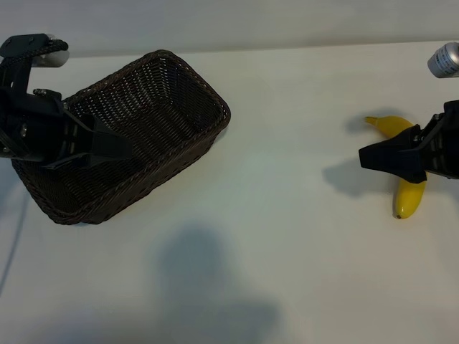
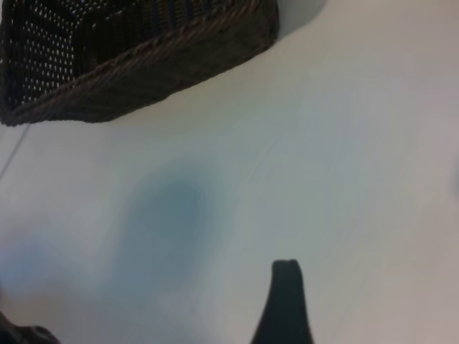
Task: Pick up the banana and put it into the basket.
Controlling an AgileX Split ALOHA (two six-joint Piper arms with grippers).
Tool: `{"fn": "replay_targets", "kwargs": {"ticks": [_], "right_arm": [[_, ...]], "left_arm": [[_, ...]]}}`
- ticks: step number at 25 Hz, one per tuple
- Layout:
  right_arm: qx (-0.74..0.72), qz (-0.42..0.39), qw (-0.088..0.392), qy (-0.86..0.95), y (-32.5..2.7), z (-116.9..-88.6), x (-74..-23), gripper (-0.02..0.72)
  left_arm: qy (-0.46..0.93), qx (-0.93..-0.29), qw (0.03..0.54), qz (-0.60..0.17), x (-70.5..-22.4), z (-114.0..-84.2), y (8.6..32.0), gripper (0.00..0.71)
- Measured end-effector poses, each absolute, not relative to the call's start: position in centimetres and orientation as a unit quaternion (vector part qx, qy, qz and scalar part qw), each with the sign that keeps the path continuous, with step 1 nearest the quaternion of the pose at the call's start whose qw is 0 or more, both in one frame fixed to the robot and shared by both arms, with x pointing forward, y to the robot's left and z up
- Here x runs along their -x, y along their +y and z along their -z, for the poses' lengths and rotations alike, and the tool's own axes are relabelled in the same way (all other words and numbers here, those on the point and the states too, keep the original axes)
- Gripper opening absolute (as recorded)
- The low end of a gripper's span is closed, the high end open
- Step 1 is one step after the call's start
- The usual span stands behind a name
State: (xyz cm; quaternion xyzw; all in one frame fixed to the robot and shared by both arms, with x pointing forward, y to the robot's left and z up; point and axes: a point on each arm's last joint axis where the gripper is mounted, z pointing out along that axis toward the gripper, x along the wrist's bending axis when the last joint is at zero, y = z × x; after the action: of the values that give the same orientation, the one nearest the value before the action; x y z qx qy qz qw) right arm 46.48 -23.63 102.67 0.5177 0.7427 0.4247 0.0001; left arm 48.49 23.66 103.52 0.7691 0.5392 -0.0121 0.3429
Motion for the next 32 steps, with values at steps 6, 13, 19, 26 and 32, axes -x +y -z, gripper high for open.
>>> {"fn": "replay_targets", "kwargs": {"ticks": [6,13,19,26,32], "right_arm": [[-0.518,-0.425,0.001,0.743,-23.64,-102.67,-46.49,0.595],[-0.518,-0.425,0.002,0.742,-23.65,-102.67,-46.50,0.595],[-0.518,-0.425,0.002,0.742,-23.65,-102.67,-46.50,0.595],[-0.518,-0.425,0.002,0.742,-23.65,-102.67,-46.50,0.594],[-0.518,-0.425,0.002,0.742,-23.65,-102.67,-46.50,0.594]], "left_arm": [[0.539,-0.769,0.343,0.012,-48.49,-103.52,23.66,0.481],[0.539,-0.769,0.343,0.012,-48.49,-103.52,23.66,0.481],[0.539,-0.769,0.343,0.012,-48.49,-103.52,23.66,0.481],[0.539,-0.769,0.343,0.011,-48.51,-103.52,23.66,0.481],[0.546,-0.762,0.348,-0.007,-48.85,-103.59,23.82,0.481]]}}
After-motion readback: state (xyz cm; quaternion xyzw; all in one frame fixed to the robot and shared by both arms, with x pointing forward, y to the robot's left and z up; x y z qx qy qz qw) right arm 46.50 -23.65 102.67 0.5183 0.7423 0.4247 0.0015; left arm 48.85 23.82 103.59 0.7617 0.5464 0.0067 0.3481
